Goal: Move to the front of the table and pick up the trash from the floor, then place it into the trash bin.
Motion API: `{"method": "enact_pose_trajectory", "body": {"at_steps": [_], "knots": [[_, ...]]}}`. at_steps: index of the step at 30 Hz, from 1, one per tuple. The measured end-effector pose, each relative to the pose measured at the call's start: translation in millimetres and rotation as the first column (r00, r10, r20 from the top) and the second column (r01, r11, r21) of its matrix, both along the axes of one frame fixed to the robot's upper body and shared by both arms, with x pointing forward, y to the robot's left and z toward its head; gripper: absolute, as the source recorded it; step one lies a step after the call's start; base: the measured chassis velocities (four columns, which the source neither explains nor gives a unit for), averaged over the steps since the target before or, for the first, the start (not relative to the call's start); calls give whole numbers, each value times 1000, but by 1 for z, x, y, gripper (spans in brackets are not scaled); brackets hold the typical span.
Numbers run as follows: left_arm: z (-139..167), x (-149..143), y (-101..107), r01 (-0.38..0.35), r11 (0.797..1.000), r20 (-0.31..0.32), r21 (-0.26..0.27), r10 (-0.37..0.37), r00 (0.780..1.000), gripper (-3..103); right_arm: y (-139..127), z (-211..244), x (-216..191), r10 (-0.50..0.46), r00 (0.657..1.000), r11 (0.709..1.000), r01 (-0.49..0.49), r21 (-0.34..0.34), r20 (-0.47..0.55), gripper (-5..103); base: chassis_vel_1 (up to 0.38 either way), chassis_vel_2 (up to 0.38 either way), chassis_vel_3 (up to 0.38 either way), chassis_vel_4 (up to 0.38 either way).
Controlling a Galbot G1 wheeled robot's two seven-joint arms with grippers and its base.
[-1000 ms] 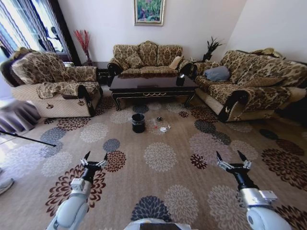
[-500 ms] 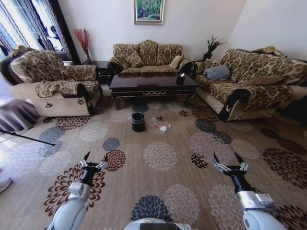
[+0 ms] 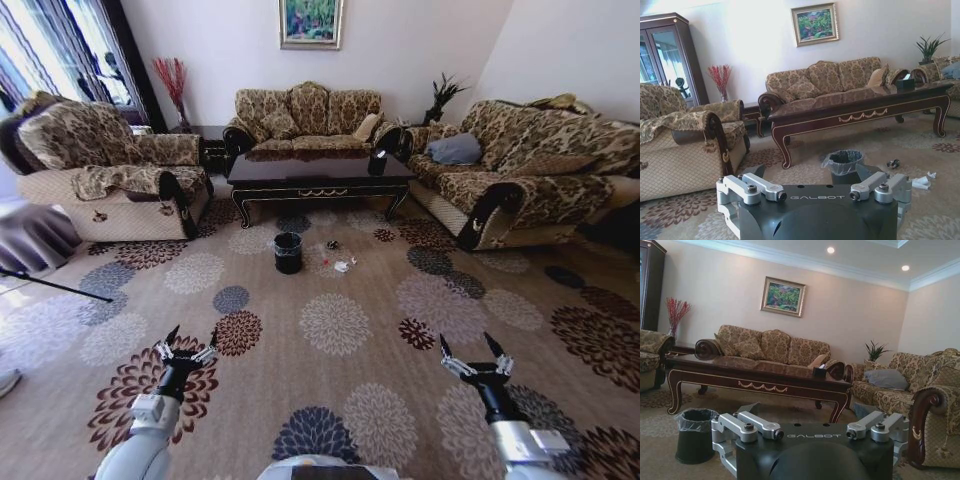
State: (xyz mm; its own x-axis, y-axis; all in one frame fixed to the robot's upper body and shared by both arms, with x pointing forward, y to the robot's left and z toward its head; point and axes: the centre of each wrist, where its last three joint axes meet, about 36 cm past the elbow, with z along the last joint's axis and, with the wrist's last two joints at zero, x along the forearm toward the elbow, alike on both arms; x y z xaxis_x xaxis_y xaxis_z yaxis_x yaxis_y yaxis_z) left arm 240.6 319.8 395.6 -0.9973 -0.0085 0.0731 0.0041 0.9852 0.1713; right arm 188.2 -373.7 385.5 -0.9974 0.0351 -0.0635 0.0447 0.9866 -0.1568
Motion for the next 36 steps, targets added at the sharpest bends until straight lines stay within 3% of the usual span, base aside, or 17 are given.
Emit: {"method": "enact_pose_trajectory", "body": {"at_steps": [8,36], "knots": [[5,6,-4,8,1000,12,-15,-8,1000,100,-5,7,12,-23,999,996,21,82,23,100,0,0,0,0],[16,26,-18,-50,996,1,-74,50,999,100,-5,16,26,-23,998,998,20,60,53,100,0,0,0,0]]}}
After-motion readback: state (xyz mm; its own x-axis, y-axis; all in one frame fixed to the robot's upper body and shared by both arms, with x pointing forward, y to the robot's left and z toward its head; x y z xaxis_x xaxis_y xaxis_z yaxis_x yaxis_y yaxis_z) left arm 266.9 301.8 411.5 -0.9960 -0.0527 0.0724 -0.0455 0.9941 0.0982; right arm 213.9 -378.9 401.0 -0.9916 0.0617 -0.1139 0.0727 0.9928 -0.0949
